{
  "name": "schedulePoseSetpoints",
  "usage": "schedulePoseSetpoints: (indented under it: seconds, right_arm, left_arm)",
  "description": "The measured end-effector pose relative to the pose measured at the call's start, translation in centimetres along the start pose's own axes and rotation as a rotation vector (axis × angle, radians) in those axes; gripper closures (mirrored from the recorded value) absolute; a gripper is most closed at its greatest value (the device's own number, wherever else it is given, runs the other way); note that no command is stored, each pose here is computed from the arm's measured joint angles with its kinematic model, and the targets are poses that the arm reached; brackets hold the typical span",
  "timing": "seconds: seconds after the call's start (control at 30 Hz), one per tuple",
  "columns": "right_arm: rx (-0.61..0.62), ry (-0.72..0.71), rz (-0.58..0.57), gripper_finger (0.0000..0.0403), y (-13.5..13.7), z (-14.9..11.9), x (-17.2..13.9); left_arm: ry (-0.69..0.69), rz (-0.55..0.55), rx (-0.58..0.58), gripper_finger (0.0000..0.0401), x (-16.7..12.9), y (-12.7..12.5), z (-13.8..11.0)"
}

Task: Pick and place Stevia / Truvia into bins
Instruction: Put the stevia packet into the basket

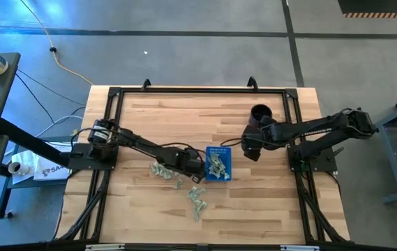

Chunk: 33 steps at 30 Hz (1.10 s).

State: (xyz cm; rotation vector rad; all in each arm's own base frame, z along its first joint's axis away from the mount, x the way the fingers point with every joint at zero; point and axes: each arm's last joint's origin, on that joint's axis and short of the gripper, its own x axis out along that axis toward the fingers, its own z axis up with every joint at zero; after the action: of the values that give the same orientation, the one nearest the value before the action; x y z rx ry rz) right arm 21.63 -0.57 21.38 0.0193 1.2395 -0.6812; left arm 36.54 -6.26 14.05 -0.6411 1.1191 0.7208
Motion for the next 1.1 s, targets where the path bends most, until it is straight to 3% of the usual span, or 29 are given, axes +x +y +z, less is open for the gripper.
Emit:
schedulePoseSetpoints:
  seconds: [0.1, 0.23, 0.33, 0.47, 0.6, 0.7, 0.87, 1.0, 1.1]
  right_arm:
    - [0.012, -0.009, -0.01, 0.0107, 0.0, 0.0, 0.0]
    - [0.026, -0.011, -0.014, 0.0107, 0.0, 0.0, 0.0]
    - [0.029, -0.017, -0.011, 0.0107, -0.1, 0.0, -0.2]
    - [0.018, -0.051, -0.006, 0.0107, -0.6, -0.3, -1.1]
    - [-0.069, -0.085, 0.038, 0.0107, -0.8, -0.9, -2.4]
    - [-0.09, -0.099, 0.041, 0.0107, -1.0, -1.3, -3.0]
    - [-0.091, -0.093, 0.089, 0.0107, -0.4, -1.7, -3.4]
    - [-0.107, -0.116, 0.13, 0.0107, 0.6, -2.1, -3.9]
    - [-0.126, -0.146, 0.147, 0.0107, 1.2, -2.3, -4.3]
  left_arm:
    - [0.008, 0.045, 0.106, 0.0379, -0.2, 0.4, 0.7]
    - [0.026, 0.081, 0.21, 0.0365, -1.4, 1.0, 2.8]
    - [-0.015, 0.05, 0.267, 0.0362, -4.6, 1.1, 5.6]
    - [-0.133, -0.067, 0.374, 0.038, -8.4, 0.4, 8.6]
    - [-0.259, -0.334, 0.521, 0.0372, -10.7, -1.6, 10.6]
    - [-0.23, -0.48, 0.564, 0.0364, -9.0, -3.1, 10.8]
    - [-0.094, -0.416, 0.533, 0.0365, -4.1, -3.6, 9.9]
    - [-0.061, -0.39, 0.477, 0.0342, -3.9, -3.3, 9.7]
    - [-0.112, -0.331, 0.49, 0.031, -5.6, -2.8, 9.8]
